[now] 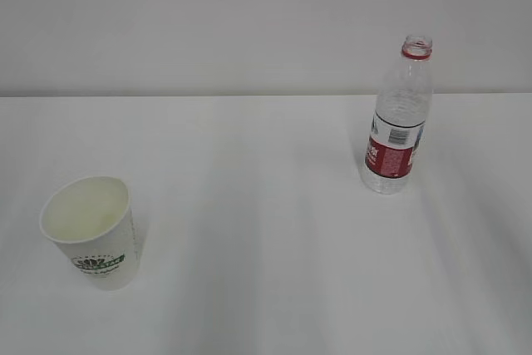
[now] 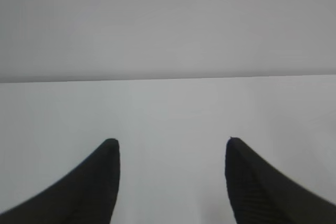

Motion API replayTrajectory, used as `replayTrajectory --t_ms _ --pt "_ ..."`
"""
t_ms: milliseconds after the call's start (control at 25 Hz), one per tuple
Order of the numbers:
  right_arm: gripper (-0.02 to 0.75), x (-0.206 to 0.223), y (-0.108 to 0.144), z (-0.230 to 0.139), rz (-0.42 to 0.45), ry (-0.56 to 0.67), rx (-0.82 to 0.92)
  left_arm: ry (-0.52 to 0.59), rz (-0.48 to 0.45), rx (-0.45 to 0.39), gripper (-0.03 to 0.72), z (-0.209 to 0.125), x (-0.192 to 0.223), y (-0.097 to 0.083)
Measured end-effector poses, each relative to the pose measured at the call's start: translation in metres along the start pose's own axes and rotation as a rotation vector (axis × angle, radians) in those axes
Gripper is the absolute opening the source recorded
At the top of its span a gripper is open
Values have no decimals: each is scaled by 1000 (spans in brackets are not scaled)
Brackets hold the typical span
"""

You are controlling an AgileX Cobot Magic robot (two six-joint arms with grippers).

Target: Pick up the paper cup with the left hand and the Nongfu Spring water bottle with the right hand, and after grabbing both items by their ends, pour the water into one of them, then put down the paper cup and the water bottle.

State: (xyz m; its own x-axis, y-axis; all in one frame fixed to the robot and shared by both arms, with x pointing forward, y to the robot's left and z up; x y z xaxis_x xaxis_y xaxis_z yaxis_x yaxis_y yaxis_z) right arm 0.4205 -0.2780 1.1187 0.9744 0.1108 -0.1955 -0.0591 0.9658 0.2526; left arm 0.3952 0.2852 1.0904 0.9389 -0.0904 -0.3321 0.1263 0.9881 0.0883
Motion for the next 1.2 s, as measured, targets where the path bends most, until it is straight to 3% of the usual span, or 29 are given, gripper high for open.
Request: replayTrajectory --t_ms 160,760,1200 --pt "528 14 2 8 -6 4 -25 -42 17 52 461 5 3 2" --pt "528 46 5 19 12 -72 -156 -126 21 105 445 16 18 1" --pt "528 79 6 12 49 -115 -179 -84 14 146 435 11 39 0"
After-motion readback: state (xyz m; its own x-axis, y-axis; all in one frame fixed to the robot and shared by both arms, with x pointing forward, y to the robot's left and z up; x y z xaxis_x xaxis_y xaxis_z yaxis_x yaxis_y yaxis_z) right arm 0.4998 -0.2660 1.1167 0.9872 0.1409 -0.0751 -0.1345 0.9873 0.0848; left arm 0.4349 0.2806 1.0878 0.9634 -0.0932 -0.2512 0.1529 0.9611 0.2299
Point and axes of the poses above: a point on each arm's last joint axis where the gripper is mounted, x pointing out along that axis toward the gripper, y along the wrist's bending axis when the last joint is at zero, z = x × y, the point moved 2 cm from there along x, pointing out along that axis toward the gripper, and after that the axes turned 9 degrees about x, right-handed, at the moved point
